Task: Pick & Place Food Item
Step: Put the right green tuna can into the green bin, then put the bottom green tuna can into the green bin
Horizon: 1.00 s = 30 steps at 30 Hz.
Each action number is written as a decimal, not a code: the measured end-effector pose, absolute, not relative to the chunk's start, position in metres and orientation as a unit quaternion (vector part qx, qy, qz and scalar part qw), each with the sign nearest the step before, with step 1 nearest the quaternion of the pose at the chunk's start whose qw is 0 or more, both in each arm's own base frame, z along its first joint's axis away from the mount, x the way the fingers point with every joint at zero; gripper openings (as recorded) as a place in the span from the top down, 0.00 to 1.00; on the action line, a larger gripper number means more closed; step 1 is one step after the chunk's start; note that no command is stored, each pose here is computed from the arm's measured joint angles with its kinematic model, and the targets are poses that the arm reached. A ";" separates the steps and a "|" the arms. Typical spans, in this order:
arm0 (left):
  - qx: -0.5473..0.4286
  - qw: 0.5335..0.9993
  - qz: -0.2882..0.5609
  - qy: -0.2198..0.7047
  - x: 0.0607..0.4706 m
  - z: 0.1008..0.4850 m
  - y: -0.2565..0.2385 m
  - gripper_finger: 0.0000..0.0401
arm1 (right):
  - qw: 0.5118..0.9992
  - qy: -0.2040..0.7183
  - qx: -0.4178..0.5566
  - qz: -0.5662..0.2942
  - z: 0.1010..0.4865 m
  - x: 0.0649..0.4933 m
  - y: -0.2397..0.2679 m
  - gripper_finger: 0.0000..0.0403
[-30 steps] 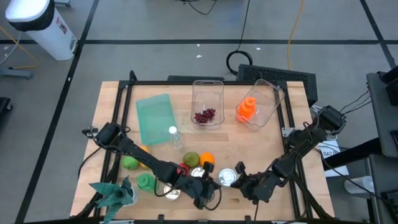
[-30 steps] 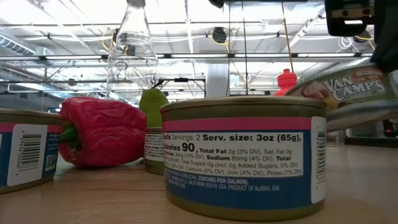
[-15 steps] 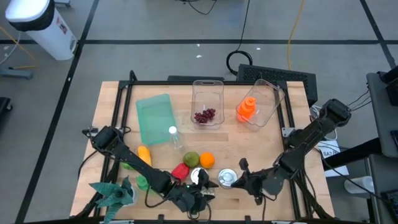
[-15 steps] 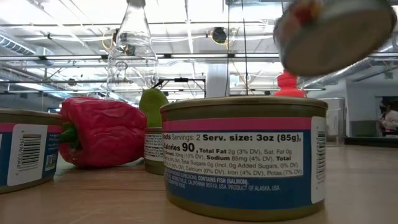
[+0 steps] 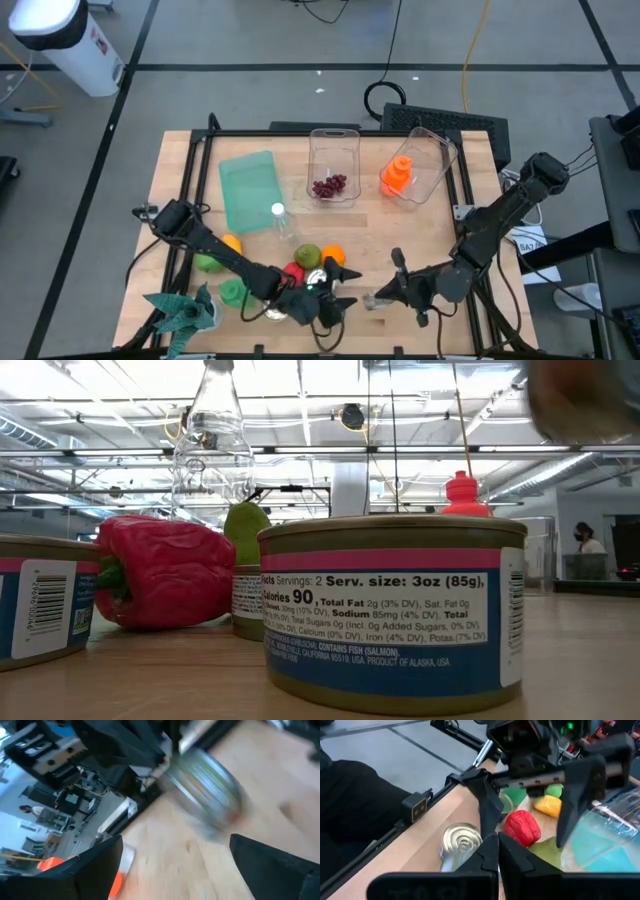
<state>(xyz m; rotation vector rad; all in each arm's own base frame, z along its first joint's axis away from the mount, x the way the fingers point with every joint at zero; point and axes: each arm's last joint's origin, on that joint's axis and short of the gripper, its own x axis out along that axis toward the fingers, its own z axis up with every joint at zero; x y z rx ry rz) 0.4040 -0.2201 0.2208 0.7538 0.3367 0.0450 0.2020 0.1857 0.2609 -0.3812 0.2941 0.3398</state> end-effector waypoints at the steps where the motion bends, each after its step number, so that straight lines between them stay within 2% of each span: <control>1: 0.360 0.919 0.011 0.161 0.407 0.221 -0.217 0.06 | 0.957 0.145 -0.187 0.167 0.261 0.202 0.185 1.00; 3: 0.334 0.929 -0.008 0.162 0.411 0.220 -0.210 0.07 | 0.956 0.166 -0.178 0.163 0.256 0.204 0.184 1.00; 7: 0.247 0.952 0.028 0.179 0.416 0.214 -0.199 0.07 | 0.945 0.249 -0.167 0.133 0.226 0.202 0.173 1.00; 11: 0.182 0.965 0.027 0.185 0.419 0.213 -0.193 0.07 | 0.950 0.259 -0.134 0.110 0.212 0.200 0.169 1.00; 15: 0.106 0.974 0.044 0.193 0.420 0.211 -0.189 0.07 | 0.940 0.307 -0.118 0.092 0.197 0.184 0.169 1.00; 18: 0.101 0.972 0.030 0.209 0.420 0.208 -0.188 0.07 | 0.944 0.306 -0.104 0.071 0.199 0.177 0.171 1.00; 20: 0.100 0.973 0.003 0.209 0.420 0.208 -0.189 0.07 | 0.949 0.294 -0.080 0.084 0.203 0.172 0.177 1.00; 24: 0.097 0.967 -0.106 0.213 0.415 0.208 -0.204 0.09 | 0.952 0.281 -0.026 0.120 0.208 0.158 0.192 1.00; 30: 0.095 0.959 -0.158 0.214 0.395 0.207 -0.240 0.22 | 0.940 0.315 0.036 0.125 0.195 0.145 0.206 1.00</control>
